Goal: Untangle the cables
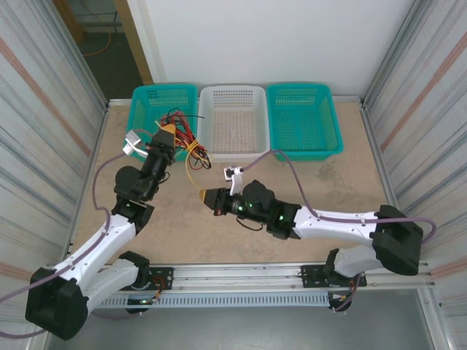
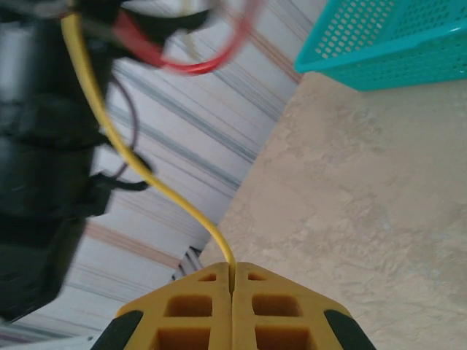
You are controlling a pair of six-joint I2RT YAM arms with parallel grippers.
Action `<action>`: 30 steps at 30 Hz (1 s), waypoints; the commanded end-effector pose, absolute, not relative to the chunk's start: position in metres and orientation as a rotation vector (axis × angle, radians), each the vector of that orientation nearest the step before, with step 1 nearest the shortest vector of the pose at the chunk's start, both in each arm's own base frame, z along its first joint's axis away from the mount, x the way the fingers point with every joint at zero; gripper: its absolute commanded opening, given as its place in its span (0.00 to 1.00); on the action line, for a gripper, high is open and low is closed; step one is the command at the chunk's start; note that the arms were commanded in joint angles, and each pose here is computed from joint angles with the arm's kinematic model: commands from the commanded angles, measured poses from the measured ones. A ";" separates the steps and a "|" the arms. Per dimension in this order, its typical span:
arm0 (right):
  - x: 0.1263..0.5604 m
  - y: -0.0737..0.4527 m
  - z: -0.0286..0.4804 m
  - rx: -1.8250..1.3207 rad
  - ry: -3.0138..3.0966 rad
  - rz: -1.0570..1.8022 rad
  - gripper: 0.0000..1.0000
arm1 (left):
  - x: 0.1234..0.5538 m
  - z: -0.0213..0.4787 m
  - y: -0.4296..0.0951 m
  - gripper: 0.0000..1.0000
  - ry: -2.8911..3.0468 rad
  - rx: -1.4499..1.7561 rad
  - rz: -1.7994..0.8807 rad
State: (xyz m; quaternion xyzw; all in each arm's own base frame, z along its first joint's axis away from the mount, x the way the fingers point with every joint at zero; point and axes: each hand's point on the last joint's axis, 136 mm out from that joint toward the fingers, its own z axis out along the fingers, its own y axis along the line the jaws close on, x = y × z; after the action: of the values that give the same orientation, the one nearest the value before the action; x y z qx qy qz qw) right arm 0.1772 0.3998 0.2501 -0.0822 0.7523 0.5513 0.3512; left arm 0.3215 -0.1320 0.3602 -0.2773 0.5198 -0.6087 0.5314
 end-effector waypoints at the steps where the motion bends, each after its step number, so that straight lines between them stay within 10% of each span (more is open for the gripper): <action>1: 0.166 0.391 0.278 -0.207 1.839 1.385 0.00 | 0.315 0.397 -0.106 0.00 1.030 -0.635 -1.380; 14: 0.151 0.370 0.377 -0.371 1.777 1.092 0.00 | 0.313 0.339 -0.133 0.00 1.265 -0.456 -1.249; 30: 0.257 0.273 0.393 -0.113 1.924 0.910 0.00 | 0.258 0.363 -0.145 0.00 1.230 -0.344 -1.469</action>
State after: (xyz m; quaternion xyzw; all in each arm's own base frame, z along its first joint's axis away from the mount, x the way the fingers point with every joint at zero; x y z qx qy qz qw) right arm 0.2548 0.2878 0.3958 -0.0581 0.7805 0.3669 0.5029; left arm 0.2742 -0.1442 0.3320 -0.1671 0.5537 -0.5924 0.5609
